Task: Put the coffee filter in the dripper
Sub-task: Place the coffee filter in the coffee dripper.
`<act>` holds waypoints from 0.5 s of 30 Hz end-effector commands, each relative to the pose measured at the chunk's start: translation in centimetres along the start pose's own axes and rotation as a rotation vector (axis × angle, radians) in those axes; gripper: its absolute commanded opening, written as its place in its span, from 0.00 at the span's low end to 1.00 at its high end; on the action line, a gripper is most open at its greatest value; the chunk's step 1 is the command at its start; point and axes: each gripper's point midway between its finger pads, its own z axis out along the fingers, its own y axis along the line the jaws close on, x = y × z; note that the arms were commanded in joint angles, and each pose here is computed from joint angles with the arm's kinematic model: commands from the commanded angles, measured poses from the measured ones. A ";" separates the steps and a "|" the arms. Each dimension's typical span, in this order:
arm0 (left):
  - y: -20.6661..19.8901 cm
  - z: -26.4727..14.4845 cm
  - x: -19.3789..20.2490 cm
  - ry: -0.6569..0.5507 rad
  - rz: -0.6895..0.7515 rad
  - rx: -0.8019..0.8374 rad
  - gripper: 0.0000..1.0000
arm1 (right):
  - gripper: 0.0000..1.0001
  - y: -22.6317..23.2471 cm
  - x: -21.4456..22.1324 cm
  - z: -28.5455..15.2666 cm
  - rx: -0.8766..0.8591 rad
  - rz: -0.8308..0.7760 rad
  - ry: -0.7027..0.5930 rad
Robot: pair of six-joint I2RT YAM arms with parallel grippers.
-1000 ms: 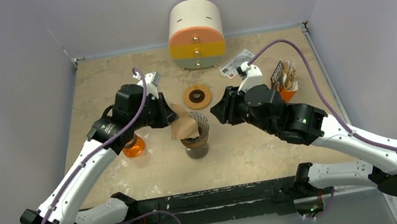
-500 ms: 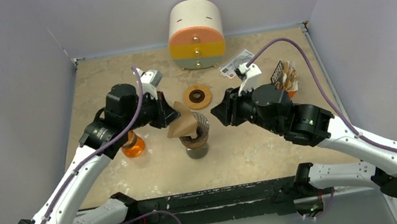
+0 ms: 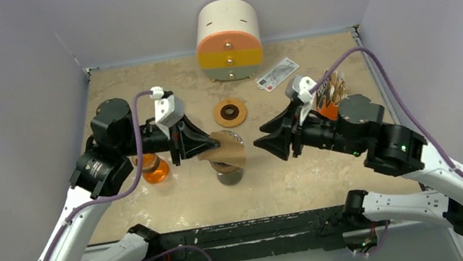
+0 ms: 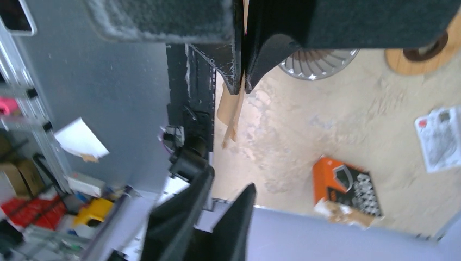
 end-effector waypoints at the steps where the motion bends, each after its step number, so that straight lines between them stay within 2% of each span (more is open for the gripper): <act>1: -5.8 -1.5 -1.8 -0.078 0.309 0.322 0.00 | 0.45 4.3 -3.3 -3.2 -0.241 -0.155 -0.114; 4: -8.4 -2.6 -1.4 -0.110 0.423 0.491 0.00 | 0.44 5.4 -4.2 -4.5 -0.306 -0.214 -0.150; 7: -9.8 -3.3 -0.8 -0.148 0.537 0.599 0.00 | 0.42 6.7 -3.6 -4.6 -0.395 -0.251 -0.109; 11: -9.2 -2.9 0.0 -0.171 0.650 0.586 0.00 | 0.40 7.3 -3.1 -3.4 -0.450 -0.306 -0.082; 15: -7.3 -2.0 0.5 -0.135 0.686 0.510 0.00 | 0.40 8.2 -3.2 -2.6 -0.517 -0.363 -0.148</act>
